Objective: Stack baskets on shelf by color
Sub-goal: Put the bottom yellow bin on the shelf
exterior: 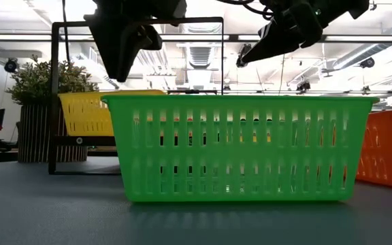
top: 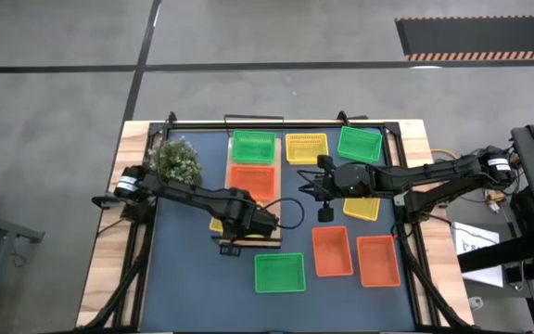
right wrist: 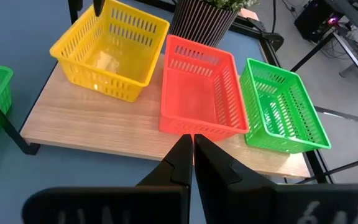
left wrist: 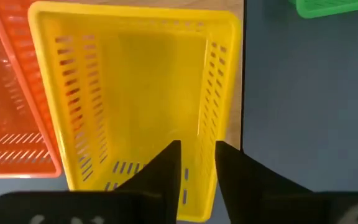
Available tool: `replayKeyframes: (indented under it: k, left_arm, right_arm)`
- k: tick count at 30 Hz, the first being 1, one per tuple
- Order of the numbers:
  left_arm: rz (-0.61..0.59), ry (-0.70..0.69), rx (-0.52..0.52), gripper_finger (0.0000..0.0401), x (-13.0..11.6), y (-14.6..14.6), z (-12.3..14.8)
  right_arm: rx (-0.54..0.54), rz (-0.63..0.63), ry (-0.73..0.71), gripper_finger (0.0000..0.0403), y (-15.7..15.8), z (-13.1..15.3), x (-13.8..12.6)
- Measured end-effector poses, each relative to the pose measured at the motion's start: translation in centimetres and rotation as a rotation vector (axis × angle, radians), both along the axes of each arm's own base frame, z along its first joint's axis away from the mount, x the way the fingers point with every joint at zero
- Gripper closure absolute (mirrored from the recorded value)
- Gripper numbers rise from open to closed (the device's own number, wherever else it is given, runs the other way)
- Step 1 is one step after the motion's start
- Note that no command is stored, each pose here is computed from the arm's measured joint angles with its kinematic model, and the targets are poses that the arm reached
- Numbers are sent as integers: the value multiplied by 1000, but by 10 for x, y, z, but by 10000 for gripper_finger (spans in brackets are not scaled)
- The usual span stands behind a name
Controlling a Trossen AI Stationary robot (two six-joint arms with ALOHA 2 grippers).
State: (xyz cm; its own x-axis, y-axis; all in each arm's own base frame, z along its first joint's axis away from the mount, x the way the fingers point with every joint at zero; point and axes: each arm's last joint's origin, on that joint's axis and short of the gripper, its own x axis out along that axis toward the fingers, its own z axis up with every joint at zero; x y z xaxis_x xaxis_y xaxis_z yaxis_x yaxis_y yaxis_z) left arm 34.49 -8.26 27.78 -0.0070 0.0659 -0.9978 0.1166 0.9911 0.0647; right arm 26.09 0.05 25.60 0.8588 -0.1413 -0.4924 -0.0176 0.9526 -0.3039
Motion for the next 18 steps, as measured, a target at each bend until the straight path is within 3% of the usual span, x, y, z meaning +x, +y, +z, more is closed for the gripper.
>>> replayKeyframes:
  k: [4, 10, 14, 18]
  left_arm:
    - [35, 25, -10, 309, -14, 0, 24]
    - [78, -75, -36, 315, -56, 5, 59]
    - [164, -87, -15, 344, -87, 13, 61]
    - [238, -92, -8, 390, -111, 21, 42]
  right_arm:
    - [9, -5, -1, 394, 0, 0, 0]
    - [7, -4, 1, 394, 0, 0, 0]
    - [5, -3, 2, 394, 0, 0, 0]
    - [7, -4, 0, 394, 0, 0, 0]
